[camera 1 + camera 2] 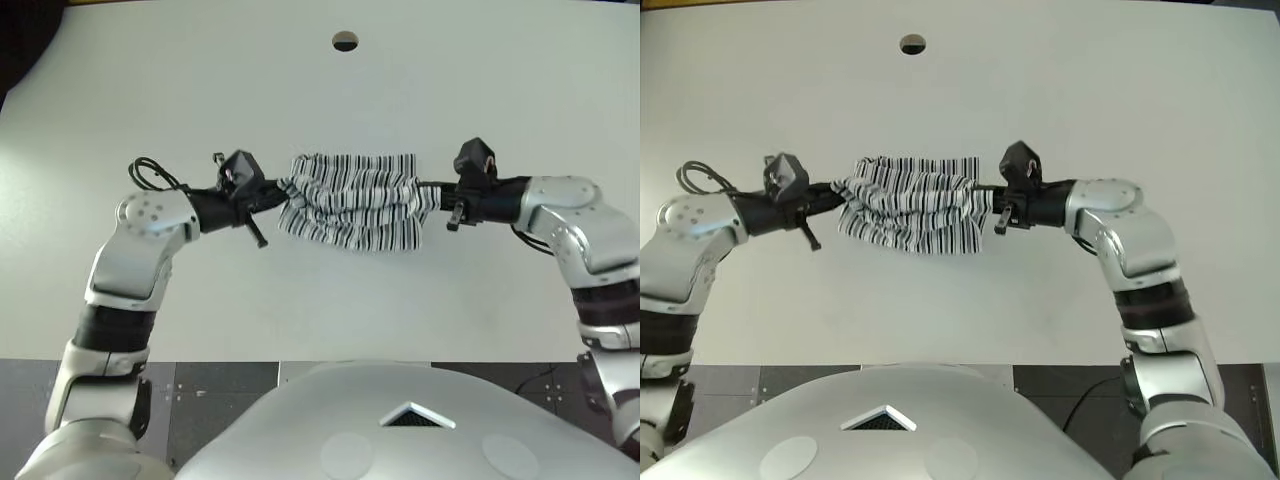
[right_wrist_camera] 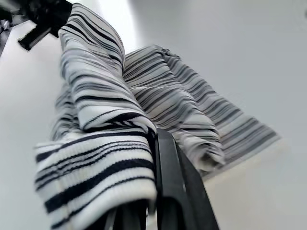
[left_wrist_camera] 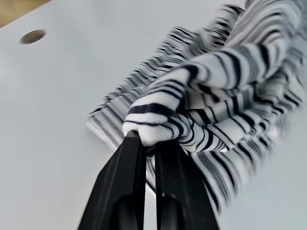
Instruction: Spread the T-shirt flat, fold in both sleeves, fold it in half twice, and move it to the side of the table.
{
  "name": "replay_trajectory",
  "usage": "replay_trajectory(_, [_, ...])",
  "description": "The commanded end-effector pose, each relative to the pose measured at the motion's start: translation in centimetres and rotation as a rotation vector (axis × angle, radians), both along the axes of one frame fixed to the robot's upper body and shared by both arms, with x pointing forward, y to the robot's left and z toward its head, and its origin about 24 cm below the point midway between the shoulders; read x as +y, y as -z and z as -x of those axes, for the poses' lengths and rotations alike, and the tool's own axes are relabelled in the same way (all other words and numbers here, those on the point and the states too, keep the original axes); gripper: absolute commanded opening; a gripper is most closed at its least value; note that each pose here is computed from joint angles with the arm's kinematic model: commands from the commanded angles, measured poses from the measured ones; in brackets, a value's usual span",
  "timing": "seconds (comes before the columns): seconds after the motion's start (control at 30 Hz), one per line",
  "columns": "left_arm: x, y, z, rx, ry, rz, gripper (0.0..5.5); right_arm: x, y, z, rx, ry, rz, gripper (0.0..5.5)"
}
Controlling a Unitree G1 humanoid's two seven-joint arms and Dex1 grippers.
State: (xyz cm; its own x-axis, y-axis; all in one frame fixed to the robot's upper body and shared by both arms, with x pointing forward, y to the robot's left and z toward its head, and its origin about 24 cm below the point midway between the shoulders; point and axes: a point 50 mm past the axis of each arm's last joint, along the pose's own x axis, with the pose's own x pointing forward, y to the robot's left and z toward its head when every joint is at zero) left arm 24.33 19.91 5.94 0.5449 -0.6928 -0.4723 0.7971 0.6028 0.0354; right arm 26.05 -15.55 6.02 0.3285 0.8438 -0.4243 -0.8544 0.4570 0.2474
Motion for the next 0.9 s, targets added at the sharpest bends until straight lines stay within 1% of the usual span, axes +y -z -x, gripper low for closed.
replay_trajectory(0.03, [0.2,0.4,-1.5,-0.004,-0.101,0.031,0.58,0.4,1.6,-1.5,0.125,0.075,-0.006,0.1])
replay_trajectory(0.07, [0.1,0.5,-1.6,0.0,-0.108,0.039,0.75,0.5,1.8,-1.9,0.132,0.103,-0.016,0.4])
replay_trajectory(0.1, [0.1,0.6,-1.7,0.005,-0.112,0.047,0.87,0.6,2.0,-2.3,0.138,0.128,-0.027,0.47])
replay_trajectory(0.13, [0.0,0.6,-1.8,0.009,-0.119,0.056,1.14,0.7,2.1,-2.7,0.152,0.155,-0.05,0.78])
replay_trajectory(0.2, [-0.2,0.9,-2.3,0.028,-0.162,0.091,1.52,0.6,2.4,-3.5,0.195,0.227,-0.095,1.22])
replay_trajectory(0.27, [-0.1,1.2,-2.9,0.061,-0.222,0.124,1.55,0.4,2.7,-4.1,0.233,0.281,-0.125,1.55])
replay_trajectory(0.33, [0.2,1.5,-3.5,0.084,-0.29,0.153,1.55,-0.2,2.7,-4.8,0.259,0.349,-0.165,1.55])
replay_trajectory(0.47, [0.9,2.4,-4.9,0.116,-0.438,0.186,1.55,-2.7,2.8,-6.4,0.317,0.566,-0.231,1.55])
replay_trajectory(0.6, [1.9,3.4,-5.8,0.093,-0.557,0.158,1.55,-4.6,3.0,-6.7,0.365,0.692,-0.278,1.55])
replay_trajectory(0.63, [2.0,3.5,-5.9,0.077,-0.57,0.149,1.55,-5.0,3.1,-6.7,0.367,0.707,-0.279,1.55])
replay_trajectory(0.67, [2.1,3.3,-6.1,0.026,-0.569,0.145,1.55,-5.4,3.0,-6.6,0.36,0.72,-0.285,1.55])
replay_trajectory(0.7, [2.1,2.9,-6.2,-0.041,-0.564,0.147,1.55,-5.7,2.9,-6.5,0.334,0.728,-0.29,1.55])
replay_trajectory(0.73, [2.0,2.0,-6.2,-0.142,-0.553,0.191,1.55,-5.8,2.3,-6.6,0.243,0.721,-0.29,1.55])
replay_trajectory(0.77, [1.9,1.2,-6.1,-0.222,-0.546,0.247,1.55,-5.8,1.4,-6.6,0.109,0.698,-0.27,1.55])
replay_trajectory(0.83, [2.2,0.1,-5.3,-0.301,-0.568,0.4,1.55,-4.4,-0.6,-5.9,-0.177,0.623,-0.232,1.55])
replay_trajectory(0.87, [2.4,-0.1,-4.7,-0.33,-0.6,0.467,1.36,-3.1,-1.7,-5.1,-0.329,0.579,-0.222,1.35])
replay_trajectory(0.9, [2.6,0.0,-4.0,-0.379,-0.637,0.472,1.15,-1.5,-2.5,-4.1,-0.445,0.542,-0.223,1.12])
